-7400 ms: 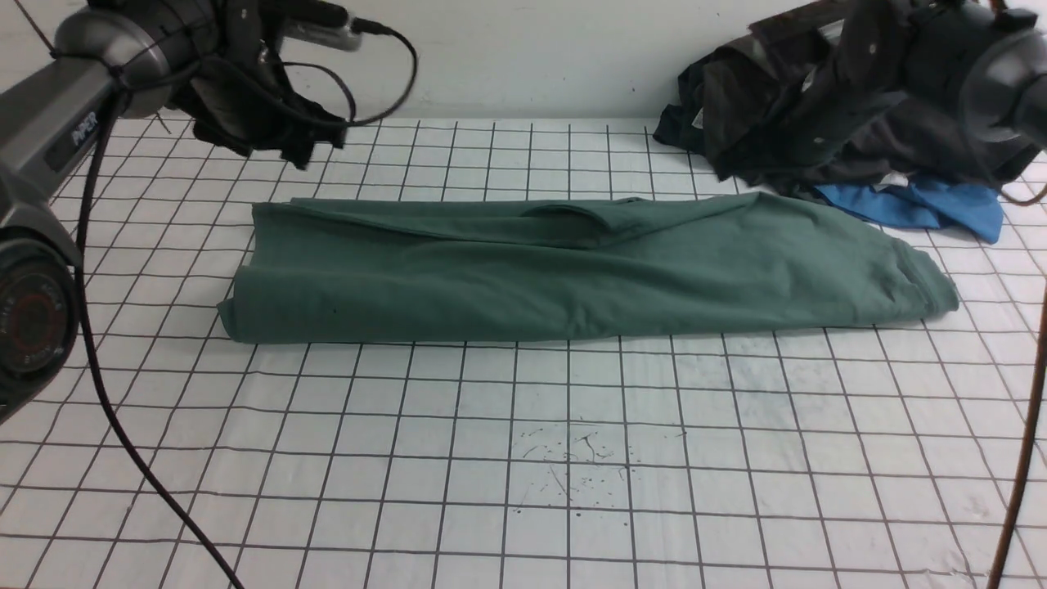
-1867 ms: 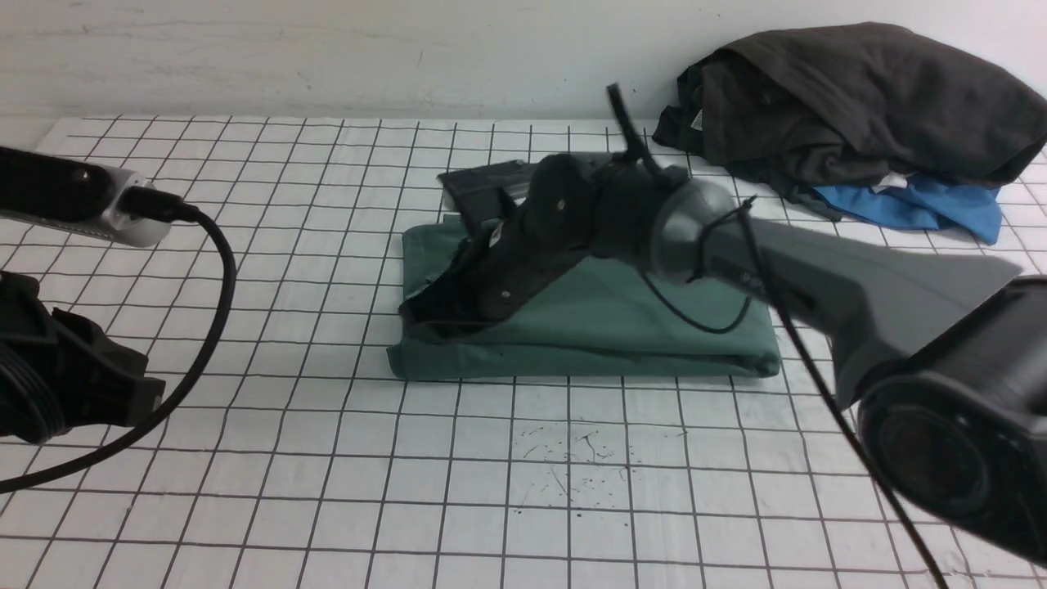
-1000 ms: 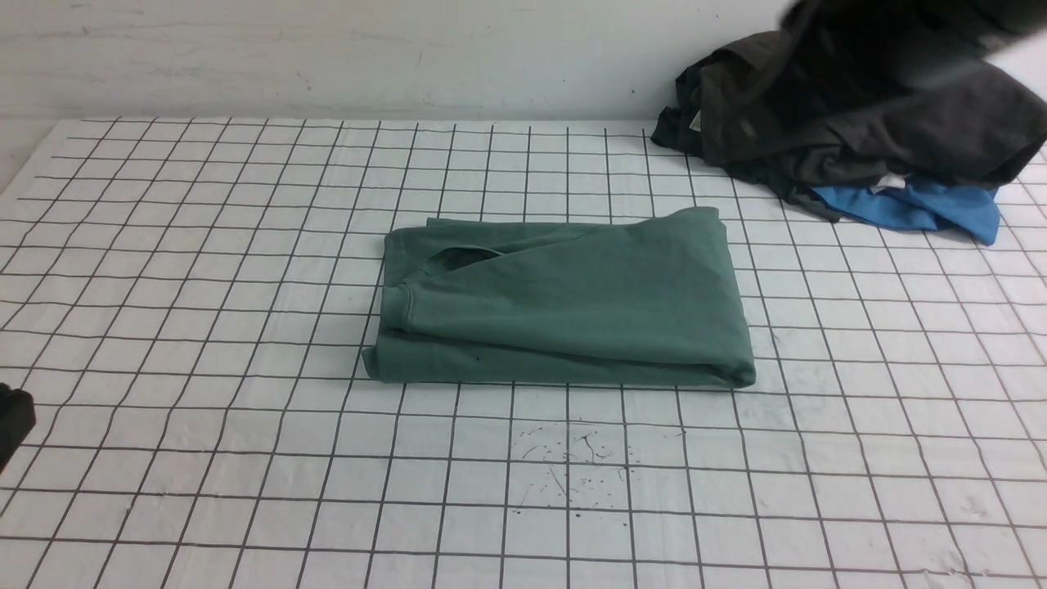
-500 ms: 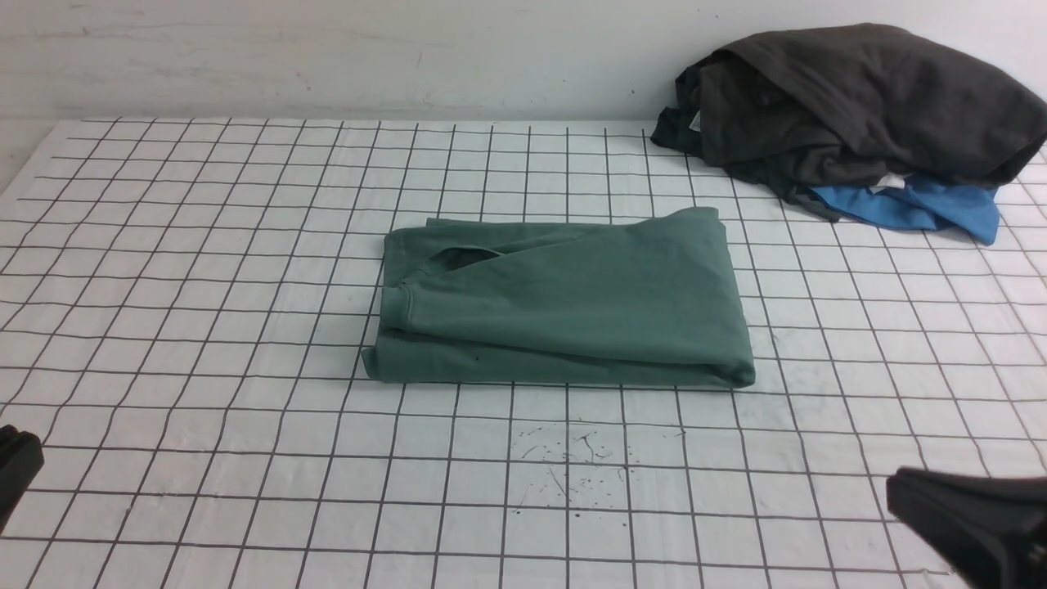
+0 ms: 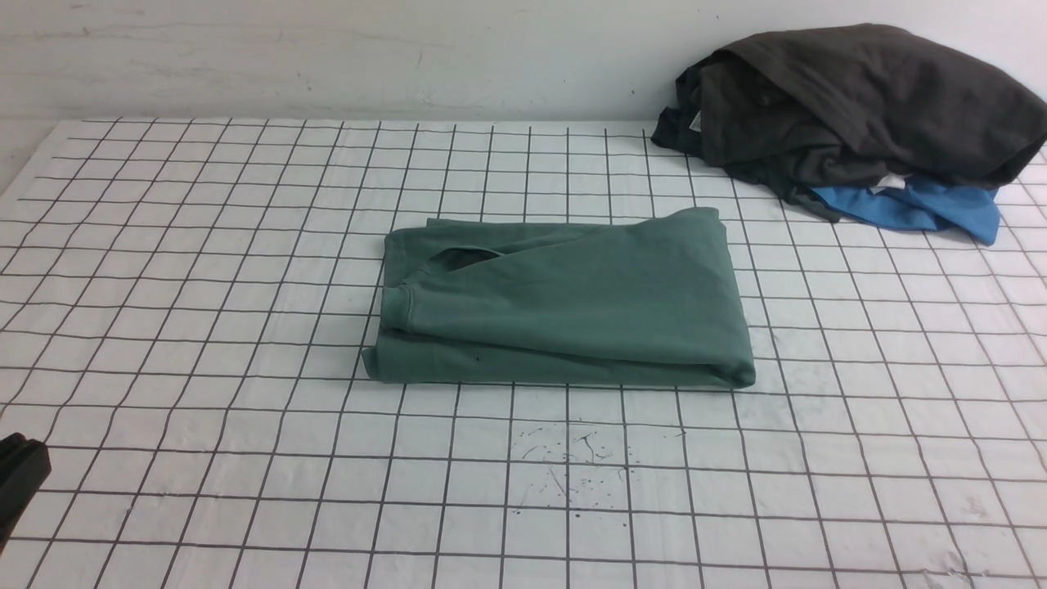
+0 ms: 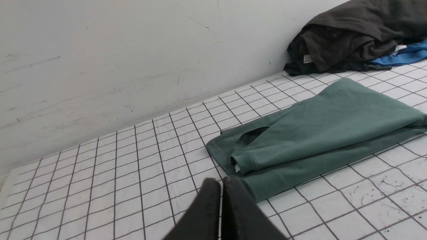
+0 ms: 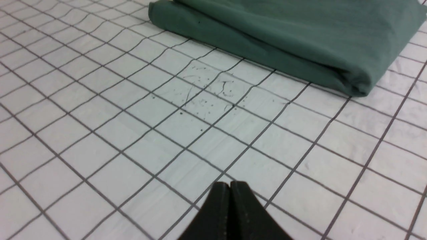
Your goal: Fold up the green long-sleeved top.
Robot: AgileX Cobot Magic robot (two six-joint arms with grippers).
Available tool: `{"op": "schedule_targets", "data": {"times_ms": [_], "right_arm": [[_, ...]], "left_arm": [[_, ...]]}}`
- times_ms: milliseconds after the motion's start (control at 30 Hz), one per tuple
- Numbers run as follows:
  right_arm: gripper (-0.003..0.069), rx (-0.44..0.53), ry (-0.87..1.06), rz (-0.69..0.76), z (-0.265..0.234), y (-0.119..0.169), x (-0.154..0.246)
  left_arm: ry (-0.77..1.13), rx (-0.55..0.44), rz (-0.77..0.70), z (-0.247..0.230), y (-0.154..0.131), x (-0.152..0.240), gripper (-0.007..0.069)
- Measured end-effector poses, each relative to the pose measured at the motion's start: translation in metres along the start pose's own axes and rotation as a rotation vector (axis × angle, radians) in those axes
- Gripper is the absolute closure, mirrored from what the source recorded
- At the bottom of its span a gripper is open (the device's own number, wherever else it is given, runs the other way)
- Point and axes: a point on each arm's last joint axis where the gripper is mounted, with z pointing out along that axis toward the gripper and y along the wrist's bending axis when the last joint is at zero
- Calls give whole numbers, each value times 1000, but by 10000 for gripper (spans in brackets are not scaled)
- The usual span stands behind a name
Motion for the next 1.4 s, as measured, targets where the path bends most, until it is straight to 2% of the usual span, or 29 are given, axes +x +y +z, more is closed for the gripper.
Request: {"op": "schedule_targets", "data": {"times_ms": [33, 200, 233, 333, 433, 533, 633, 1233, 1400], "right_arm": [[673, 4, -8, 3, -1, 0, 0], [673, 211, -253, 91, -24, -16, -12], [673, 211, -262, 90, -25, -16, -12], [673, 351, -345, 83, -39, -22, -12], [673, 483, -320, 123, -46, -27, -5], [673, 548, -216, 168, -45, -30, 5], [673, 563, -140, 194, -44, -30, 12], [673, 564, -134, 197, -45, -30, 12], [673, 564, -134, 197, -45, -30, 12]], "left_arm": [[0, 0, 0, 0, 0, 0, 632], [0, 0, -1, 0, 0, 0, 632], [0, 0, -1, 0, 0, 0, 632], [0, 0, -1, 0, 0, 0, 632], [1, 1, -2, 0, 0, 0, 632], [1, 2, -1, 0, 0, 0, 632], [3, 3, -1, 0, 0, 0, 632], [7, 5, -2, 0, -1, 1, 632], [44, 4, -5, 4, -3, 20, 632]]}}
